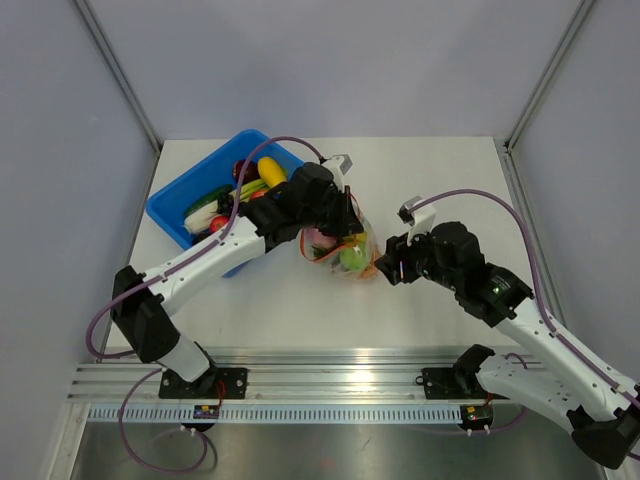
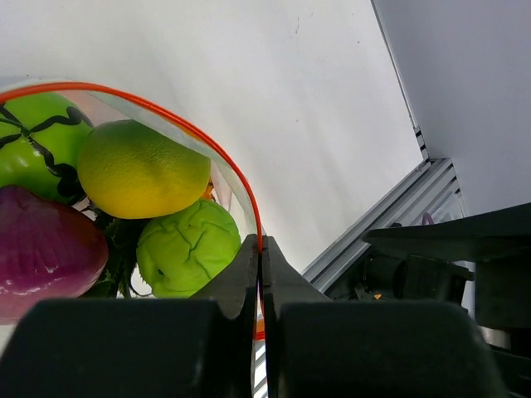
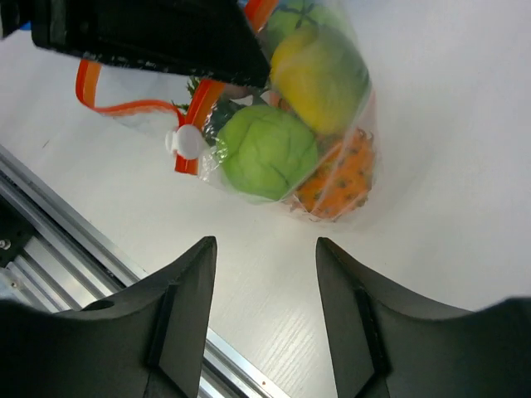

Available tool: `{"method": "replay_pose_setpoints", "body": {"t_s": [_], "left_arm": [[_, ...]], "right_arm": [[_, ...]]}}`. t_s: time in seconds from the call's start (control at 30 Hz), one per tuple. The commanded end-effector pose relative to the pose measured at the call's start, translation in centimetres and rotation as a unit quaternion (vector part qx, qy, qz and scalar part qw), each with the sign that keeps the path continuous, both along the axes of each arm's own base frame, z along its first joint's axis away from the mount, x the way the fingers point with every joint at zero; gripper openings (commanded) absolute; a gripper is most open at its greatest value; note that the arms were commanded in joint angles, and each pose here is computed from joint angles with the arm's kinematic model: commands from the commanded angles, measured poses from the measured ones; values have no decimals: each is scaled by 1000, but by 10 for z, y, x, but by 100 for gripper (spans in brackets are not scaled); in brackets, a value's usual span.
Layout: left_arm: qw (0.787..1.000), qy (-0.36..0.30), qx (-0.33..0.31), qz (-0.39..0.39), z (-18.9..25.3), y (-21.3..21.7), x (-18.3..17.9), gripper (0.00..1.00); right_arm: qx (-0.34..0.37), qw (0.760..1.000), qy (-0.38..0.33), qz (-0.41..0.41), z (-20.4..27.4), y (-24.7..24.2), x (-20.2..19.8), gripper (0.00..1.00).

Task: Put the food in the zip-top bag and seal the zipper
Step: Zip the zipper food storage bag at the center of the board.

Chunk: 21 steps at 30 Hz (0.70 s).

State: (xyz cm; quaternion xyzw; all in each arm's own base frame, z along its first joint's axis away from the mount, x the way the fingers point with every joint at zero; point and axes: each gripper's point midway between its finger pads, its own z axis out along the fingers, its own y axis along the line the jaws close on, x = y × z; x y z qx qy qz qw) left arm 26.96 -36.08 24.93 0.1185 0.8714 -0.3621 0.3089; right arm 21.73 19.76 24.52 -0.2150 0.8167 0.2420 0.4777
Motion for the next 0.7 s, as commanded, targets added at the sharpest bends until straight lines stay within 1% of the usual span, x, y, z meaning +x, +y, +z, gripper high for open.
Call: {"method": "replay_pose_setpoints", "body": {"t_s": [0.0,0.17,0.4,0.6,0.67], "left_arm": [[1000,-3,-28,3,17,-11,11,0],[999,7,-37,5,17,-17,21,0],[999,10,-38,3,18,-22,28,0],[999,13,-42,0,19,-23,28,0],[999,14,-42,-1,19,-24,28,0]], "right_arm": [[44,995,-87,33,37,14,4,58],[24,995,-86,41,20,19,3,57],[13,995,-98,34,12,24,6,53],[-5,993,-115,15,5,31,22,43],[-4,992,-122,9,7,34,27,42]]}}
